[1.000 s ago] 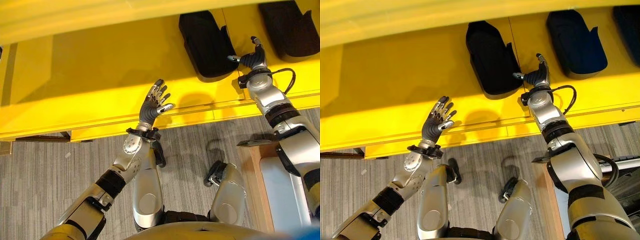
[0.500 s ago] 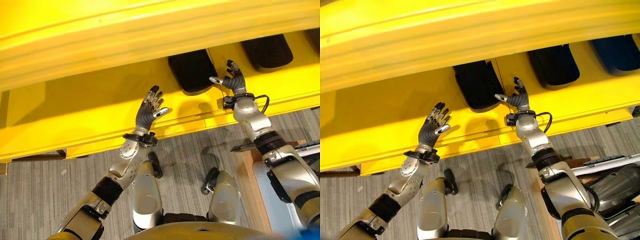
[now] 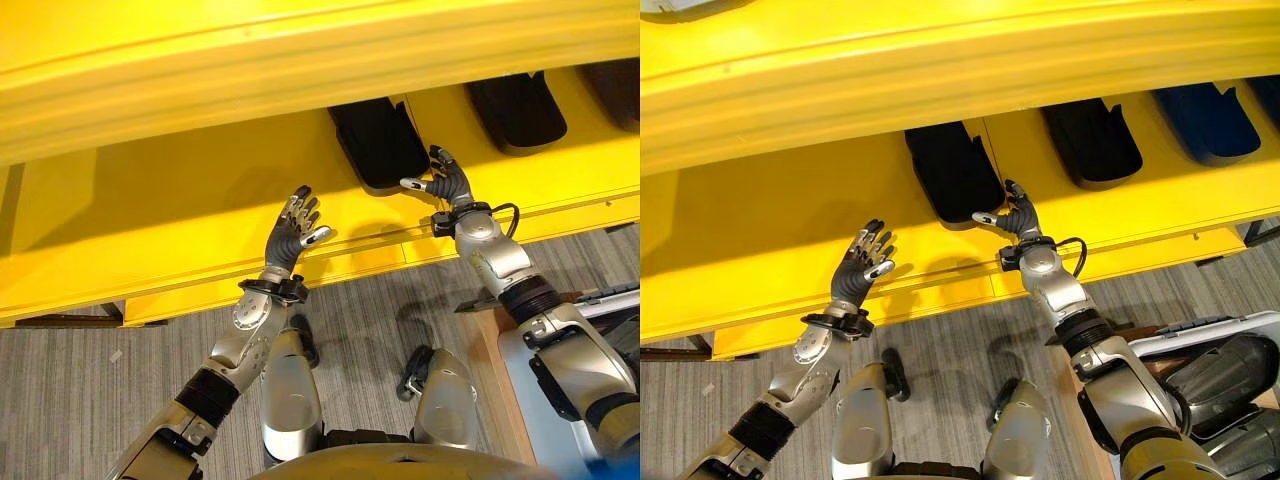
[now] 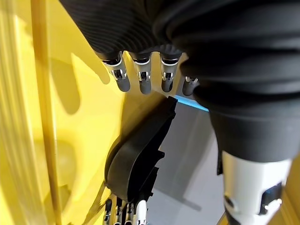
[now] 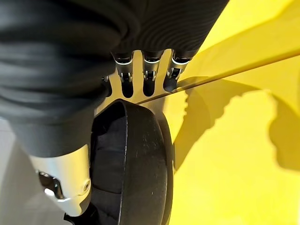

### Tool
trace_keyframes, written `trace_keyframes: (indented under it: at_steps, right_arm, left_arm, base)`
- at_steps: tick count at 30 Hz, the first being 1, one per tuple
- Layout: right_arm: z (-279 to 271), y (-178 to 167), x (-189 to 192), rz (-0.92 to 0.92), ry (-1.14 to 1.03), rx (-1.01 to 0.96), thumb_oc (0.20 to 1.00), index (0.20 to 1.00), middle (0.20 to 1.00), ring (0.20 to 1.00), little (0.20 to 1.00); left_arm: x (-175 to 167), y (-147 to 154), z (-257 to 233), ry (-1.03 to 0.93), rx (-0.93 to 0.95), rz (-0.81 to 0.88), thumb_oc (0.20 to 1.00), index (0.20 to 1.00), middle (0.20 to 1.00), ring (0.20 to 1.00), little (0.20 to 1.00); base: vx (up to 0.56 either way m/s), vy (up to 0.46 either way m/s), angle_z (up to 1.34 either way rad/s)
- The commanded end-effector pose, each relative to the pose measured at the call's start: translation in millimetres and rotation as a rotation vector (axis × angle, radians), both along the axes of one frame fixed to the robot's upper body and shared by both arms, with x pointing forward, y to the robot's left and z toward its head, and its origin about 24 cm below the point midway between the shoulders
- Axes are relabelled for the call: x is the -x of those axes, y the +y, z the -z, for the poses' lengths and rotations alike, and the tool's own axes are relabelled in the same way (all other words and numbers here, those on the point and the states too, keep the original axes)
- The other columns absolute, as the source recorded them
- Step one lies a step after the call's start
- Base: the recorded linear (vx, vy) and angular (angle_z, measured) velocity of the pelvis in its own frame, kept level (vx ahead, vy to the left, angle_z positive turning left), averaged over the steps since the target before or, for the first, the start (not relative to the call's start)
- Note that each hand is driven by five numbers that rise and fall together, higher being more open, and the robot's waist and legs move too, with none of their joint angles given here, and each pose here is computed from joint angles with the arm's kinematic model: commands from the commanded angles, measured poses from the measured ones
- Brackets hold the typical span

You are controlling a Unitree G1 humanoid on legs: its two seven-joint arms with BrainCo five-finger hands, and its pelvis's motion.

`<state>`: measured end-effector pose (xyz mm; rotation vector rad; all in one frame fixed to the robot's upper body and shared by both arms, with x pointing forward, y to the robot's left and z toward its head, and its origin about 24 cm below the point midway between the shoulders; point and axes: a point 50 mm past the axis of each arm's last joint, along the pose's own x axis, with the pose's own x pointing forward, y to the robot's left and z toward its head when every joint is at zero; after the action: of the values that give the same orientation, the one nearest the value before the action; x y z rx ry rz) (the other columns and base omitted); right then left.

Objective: Move parts from the plastic box to the shelf.

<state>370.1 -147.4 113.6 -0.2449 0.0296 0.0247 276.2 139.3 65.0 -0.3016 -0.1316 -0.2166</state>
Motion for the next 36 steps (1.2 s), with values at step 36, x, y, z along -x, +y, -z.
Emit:
trace_keyframes:
  at_steps: [36]
  right_arm:
    - [53.5,91.4,39.5,-0.252,0.264,-0.125,1.0,1.0,1.0,1.0,1.0]
  left_arm:
    - [20.7,-18.3,-22.0,-0.122,0.045,0.074,1.0,1.0,1.0,1.0,1.0]
  base:
    - [0.0,0.0,0.0]
